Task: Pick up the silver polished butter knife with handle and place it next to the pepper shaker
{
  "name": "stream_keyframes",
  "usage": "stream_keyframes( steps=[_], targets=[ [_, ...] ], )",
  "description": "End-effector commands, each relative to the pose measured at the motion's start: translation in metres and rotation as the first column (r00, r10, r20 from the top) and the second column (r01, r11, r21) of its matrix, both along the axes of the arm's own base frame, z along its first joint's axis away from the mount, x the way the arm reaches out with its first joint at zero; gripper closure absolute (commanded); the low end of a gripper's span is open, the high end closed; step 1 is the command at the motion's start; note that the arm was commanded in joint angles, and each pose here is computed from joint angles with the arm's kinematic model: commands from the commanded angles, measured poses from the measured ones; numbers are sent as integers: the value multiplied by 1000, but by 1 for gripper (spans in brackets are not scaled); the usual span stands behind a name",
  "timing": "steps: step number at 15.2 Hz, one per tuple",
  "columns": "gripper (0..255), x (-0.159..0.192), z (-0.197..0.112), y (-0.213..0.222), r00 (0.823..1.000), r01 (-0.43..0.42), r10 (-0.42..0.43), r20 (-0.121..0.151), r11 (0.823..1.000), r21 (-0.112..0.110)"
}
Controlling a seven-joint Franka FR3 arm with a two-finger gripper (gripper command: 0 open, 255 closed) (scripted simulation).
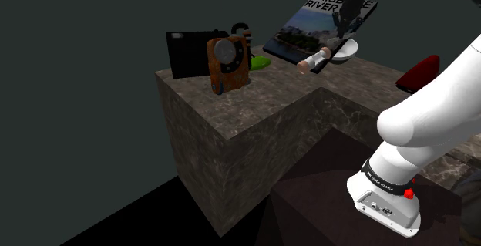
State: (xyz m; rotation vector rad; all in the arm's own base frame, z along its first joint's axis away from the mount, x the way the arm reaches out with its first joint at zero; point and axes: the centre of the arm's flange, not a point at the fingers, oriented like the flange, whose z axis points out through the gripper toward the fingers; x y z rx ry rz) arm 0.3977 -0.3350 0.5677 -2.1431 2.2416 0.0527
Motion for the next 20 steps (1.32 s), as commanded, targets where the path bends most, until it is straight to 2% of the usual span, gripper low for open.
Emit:
stream_keyframes(
  steps=[1, 10, 20],
  targets=[
    [255, -7, 1, -25, 1000, -1, 1, 0, 1000, 0],
    [255, -42, 1, -139, 1000, -1, 1, 0, 1000, 0],
    [255, -44, -46, -144, 1000, -1, 1, 0, 1000, 0]
  ],
)
